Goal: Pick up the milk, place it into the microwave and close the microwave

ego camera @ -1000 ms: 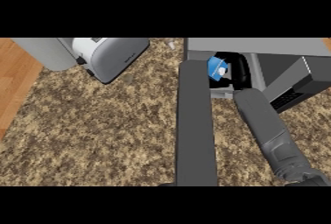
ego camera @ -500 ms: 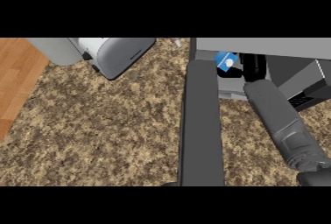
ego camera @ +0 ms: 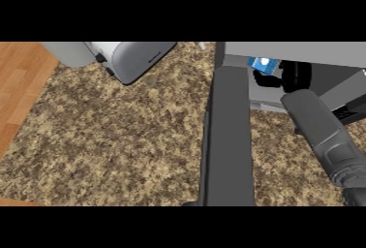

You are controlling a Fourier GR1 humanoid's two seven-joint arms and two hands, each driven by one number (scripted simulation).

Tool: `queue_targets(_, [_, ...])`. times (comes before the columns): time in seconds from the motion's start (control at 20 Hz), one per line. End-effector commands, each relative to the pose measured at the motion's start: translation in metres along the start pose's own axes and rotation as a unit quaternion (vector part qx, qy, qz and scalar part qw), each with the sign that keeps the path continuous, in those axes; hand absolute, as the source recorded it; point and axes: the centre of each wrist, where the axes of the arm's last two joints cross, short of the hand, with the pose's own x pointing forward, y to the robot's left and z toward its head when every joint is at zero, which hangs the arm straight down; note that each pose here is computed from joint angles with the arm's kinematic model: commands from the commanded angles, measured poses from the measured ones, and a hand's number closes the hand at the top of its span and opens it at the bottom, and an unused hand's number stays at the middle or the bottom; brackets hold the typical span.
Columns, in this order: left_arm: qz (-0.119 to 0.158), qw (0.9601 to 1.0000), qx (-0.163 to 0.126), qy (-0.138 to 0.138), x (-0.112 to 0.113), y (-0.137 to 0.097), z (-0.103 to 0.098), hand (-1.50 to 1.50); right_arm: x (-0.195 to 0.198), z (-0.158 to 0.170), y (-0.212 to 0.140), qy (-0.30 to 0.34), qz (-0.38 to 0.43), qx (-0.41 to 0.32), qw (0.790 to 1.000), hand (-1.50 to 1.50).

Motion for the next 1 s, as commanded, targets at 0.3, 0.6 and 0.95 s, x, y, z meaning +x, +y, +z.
queue_targets(0.3, [-0.027,0.9996,-0.003,0.013,-0.005,-0.003,-0.009,-1.5,-0.01,0.006,-0.001,-0.009,0.051,0.003,0.999,-1.5])
queue_targets(0.6, [-0.012,0.9988,-0.036,0.033,-0.021,-0.003,-0.012,-1.5,0.007,0.002,0.007,-0.028,0.005,0.029,0.999,-1.5])
queue_targets(0.95, [0.005,0.9966,-0.08,0.019,-0.03,-0.012,-0.017,-1.5,0.015,-0.002,0.008,-0.028,-0.087,0.058,0.994,-1.5])
